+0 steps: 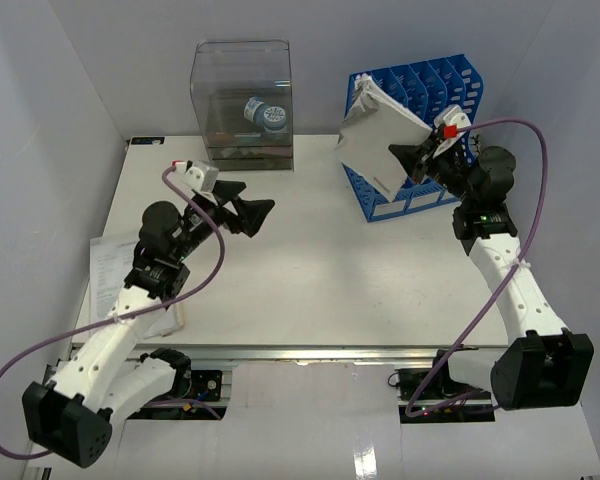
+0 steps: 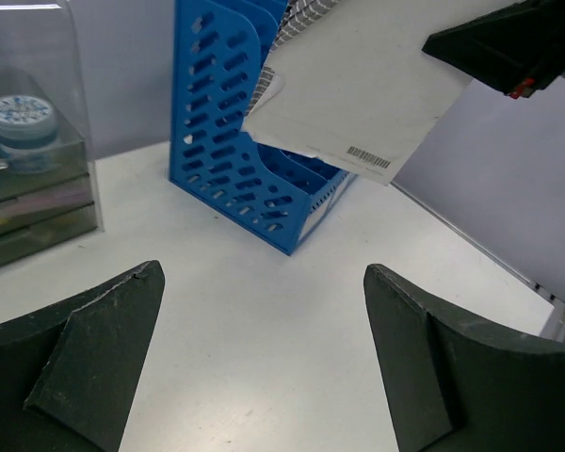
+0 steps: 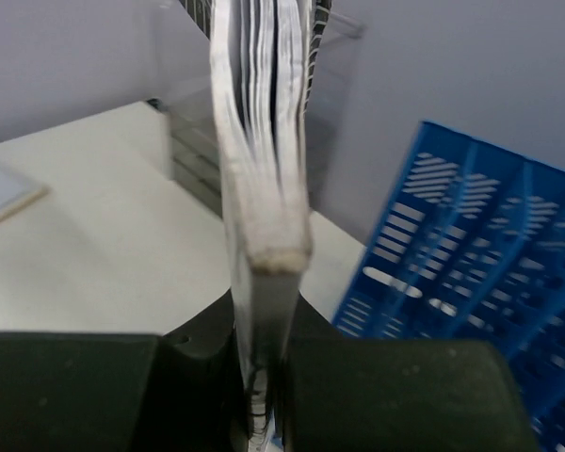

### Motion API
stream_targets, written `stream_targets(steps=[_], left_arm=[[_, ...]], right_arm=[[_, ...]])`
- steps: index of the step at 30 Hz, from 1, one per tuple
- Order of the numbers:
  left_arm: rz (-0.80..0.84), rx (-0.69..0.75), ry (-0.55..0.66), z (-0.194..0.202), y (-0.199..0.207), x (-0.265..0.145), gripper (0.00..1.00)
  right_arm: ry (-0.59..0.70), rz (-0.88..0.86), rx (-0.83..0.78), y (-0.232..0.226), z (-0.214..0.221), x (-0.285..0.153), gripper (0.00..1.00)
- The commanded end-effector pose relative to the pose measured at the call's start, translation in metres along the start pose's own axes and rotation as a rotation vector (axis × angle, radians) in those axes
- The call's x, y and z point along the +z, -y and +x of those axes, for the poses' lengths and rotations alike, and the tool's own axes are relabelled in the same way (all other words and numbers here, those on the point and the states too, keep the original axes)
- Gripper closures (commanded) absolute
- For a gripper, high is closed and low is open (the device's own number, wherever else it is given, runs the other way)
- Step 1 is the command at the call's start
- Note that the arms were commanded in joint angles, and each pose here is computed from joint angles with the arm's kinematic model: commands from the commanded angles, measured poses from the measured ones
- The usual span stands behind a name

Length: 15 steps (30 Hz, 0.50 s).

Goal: Organize the desk

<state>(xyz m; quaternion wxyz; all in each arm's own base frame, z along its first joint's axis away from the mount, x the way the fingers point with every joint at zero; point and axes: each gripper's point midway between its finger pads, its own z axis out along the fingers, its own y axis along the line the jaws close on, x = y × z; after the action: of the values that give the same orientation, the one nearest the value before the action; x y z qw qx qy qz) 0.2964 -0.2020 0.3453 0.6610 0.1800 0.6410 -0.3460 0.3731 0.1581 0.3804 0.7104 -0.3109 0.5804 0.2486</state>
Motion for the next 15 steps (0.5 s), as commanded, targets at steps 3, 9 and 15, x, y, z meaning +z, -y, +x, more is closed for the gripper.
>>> stream_targets(steps=[3,9,15], left_arm=[[-0.156,0.034,-0.070,0.041,-0.020,-0.048,0.02],[-0.184,0.024,-0.100,0.062,-0.020,-0.073,0.02],[-0.198,0.027,-0.143,0.078,-0.021,-0.085,0.02]], right_arm=[[0.071,0.322,-0.177,0.075,-0.038,0.003,0.92],[0.055,0.462,-0.230,0.101,-0.025,-0.010,0.92],[0.057,0.483,-0.237,0.104,-0.031,-0.013,0.92]])
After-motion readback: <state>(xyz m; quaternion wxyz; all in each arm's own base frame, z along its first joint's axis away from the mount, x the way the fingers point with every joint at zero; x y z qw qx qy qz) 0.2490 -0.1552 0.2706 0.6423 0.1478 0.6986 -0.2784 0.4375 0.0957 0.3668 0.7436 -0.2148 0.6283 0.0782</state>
